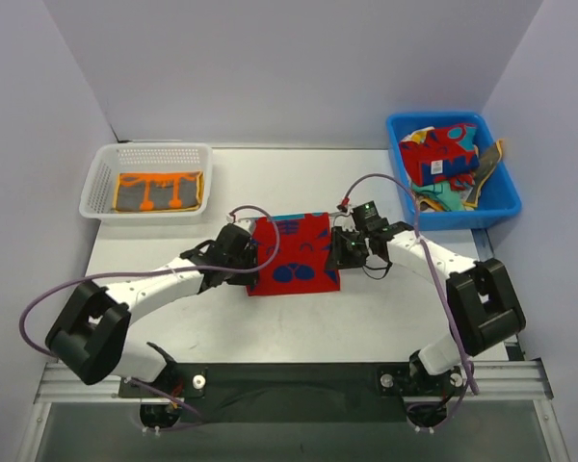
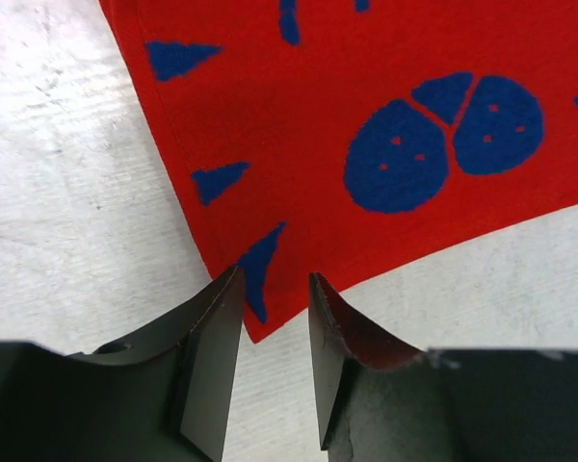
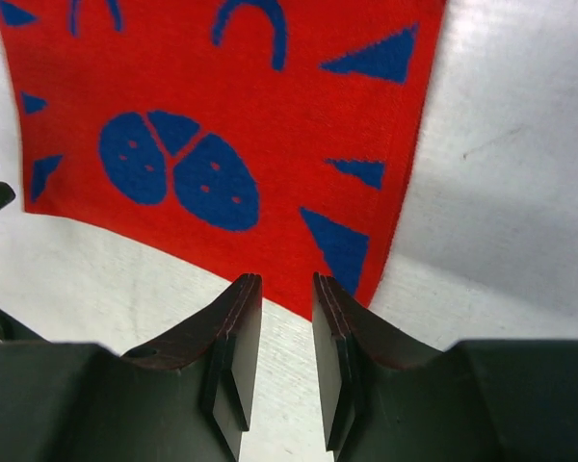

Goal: Fold and stack the towels
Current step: Fold the towel

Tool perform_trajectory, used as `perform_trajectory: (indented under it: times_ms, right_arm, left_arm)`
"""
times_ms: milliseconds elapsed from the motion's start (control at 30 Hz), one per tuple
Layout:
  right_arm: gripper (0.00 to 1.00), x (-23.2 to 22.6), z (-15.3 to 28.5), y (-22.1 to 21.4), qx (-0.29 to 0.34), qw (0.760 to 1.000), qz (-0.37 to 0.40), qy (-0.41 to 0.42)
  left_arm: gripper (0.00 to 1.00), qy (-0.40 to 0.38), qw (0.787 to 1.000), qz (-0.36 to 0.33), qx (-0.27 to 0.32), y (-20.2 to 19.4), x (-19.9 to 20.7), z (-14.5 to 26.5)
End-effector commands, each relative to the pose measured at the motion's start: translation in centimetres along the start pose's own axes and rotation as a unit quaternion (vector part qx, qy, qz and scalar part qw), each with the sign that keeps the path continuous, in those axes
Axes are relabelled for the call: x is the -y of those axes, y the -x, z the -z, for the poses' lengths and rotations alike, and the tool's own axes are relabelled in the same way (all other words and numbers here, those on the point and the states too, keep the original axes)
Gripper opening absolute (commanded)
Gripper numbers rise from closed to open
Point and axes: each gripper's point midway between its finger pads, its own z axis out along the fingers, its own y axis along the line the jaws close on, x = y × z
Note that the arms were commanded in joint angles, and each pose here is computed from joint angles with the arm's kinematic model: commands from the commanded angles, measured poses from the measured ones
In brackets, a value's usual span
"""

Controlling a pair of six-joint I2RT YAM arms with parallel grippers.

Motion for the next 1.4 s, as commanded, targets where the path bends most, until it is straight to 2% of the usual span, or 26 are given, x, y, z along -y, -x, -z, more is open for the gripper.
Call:
perform_trajectory:
  times_ms: [0,167,300,400,467,533,667,700,733,800,833,900,1033,1167,1300,1367]
  right_arm:
    - [0.27,0.6,-1.2,-2.2,-0.037,0.999,-0.034,0.007]
    - [0.24,2.4,-2.0,-5.5,-0.087,0.993,-0.077,-0.005]
    - [0.23,2.7,-1.4,-7.6,-0.123,0.988,-0.096,-0.004]
    - [0.23,2.1,-0.4,-8.3,-0.123,0.987,-0.097,0.012]
    - [0.24,1.5,0.6,-6.9,-0.087,0.992,-0.086,0.018]
    - [0.27,0.6,1.3,-4.4,-0.037,0.996,-0.076,0.029]
    - [0.42,-2.5,3.7,2.6,0.086,0.991,-0.069,0.074]
    - [0.50,-3.2,3.9,4.0,0.108,0.988,-0.075,0.086]
    - [0.54,-4.2,4.4,6.5,0.150,0.980,-0.070,0.107]
    - [0.64,-5.4,4.3,9.1,0.182,0.971,-0.085,0.132]
    - [0.66,-6.2,4.5,11.3,0.218,0.961,-0.080,0.151]
    - [0.68,-6.8,2.8,13.2,0.228,0.956,-0.092,0.158]
    - [0.70,-8.4,-0.1,17.0,0.276,0.937,-0.112,0.181]
    - [0.71,-8.0,-4.5,18.3,0.283,0.927,-0.147,0.198]
    - [0.71,-6.1,-7.6,17.9,0.284,0.931,-0.149,0.174]
    - [0.71,-3.7,-8.9,17.3,0.282,0.935,-0.161,0.144]
  left_arm:
    - [0.41,-0.007,1.000,0.010,-0.008,-0.5,0.5,-1.4]
    - [0.34,0.016,0.998,0.022,-0.060,-4.5,-1.4,-2.5]
    - [0.34,0.001,0.995,0.031,-0.095,-6.5,-1.1,-1.6]
    - [0.36,-0.016,0.995,0.037,-0.087,-7.0,-0.7,-0.1]
    - [0.46,-0.026,0.996,0.046,-0.066,-6.2,-0.3,0.7]
    - [0.53,-0.039,0.998,0.053,-0.017,-3.7,0.5,2.0]
    - [0.54,-0.053,0.994,0.053,0.082,2.5,2.1,3.6]
    - [0.54,-0.054,0.991,0.058,0.104,3.9,2.3,3.4]
    - [0.54,-0.063,0.989,0.062,0.118,5.1,2.8,3.5]
    - [0.54,-0.087,0.981,0.082,0.154,8.6,3.4,2.9]
    - [0.54,-0.090,0.978,0.089,0.165,9.7,3.4,2.5]
    - [0.49,-0.112,0.967,0.111,0.200,13.1,3.8,1.3]
    - [0.34,-0.139,0.958,0.133,0.211,16.5,4.5,-1.7]
    - [0.30,-0.137,0.961,0.128,0.202,17.1,4.6,-5.0]
    - [0.20,-0.100,0.963,0.152,0.200,16.1,1.4,-8.2]
    - [0.14,-0.075,0.962,0.182,0.190,14.9,-1.3,-9.4]
